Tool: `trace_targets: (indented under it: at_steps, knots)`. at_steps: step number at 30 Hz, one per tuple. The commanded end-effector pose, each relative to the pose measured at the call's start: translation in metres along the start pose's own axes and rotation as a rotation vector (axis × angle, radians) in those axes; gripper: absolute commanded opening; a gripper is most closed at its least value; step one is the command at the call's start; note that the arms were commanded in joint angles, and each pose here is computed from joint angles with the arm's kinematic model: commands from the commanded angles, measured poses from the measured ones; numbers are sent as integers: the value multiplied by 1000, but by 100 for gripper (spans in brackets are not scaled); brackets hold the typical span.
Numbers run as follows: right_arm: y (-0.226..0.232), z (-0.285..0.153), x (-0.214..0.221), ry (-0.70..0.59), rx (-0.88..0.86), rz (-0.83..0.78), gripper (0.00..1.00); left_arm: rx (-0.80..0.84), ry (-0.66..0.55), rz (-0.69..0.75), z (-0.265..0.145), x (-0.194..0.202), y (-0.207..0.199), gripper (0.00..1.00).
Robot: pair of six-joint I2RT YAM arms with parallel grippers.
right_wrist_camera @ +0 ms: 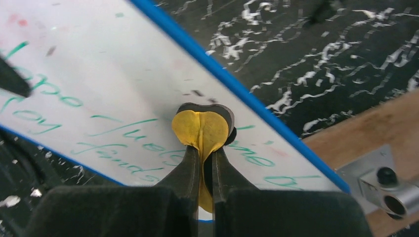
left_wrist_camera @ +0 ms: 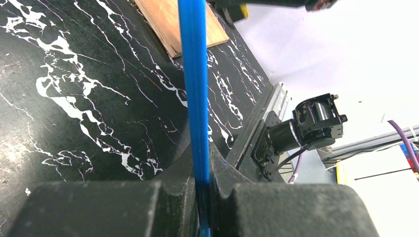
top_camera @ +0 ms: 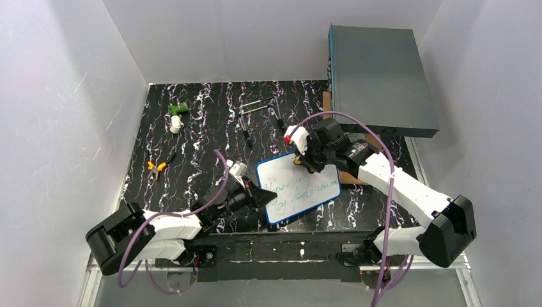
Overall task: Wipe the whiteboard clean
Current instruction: Erase the whiteboard at the center of the board.
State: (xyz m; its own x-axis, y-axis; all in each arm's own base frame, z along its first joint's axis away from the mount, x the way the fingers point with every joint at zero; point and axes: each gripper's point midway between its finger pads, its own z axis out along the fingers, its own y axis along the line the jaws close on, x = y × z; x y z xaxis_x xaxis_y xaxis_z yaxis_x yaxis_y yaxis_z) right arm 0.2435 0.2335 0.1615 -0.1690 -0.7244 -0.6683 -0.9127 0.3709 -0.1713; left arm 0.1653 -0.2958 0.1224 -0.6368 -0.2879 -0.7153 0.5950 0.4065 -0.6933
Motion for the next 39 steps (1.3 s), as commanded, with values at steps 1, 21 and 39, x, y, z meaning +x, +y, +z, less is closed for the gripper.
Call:
trace_targets:
  at_steps: [1, 21, 39]
  knots:
    - [-41, -4, -13, -38, 161, 33, 1, 119, -6, 55, -7, -7, -28, 0]
    - [-10, -2, -8, -91, -11, 81, 1, 115, -1, 40, -8, -7, -30, 0]
    - [-29, -19, -6, -134, 71, 82, 1, 107, 7, -8, -9, 0, -25, 0]
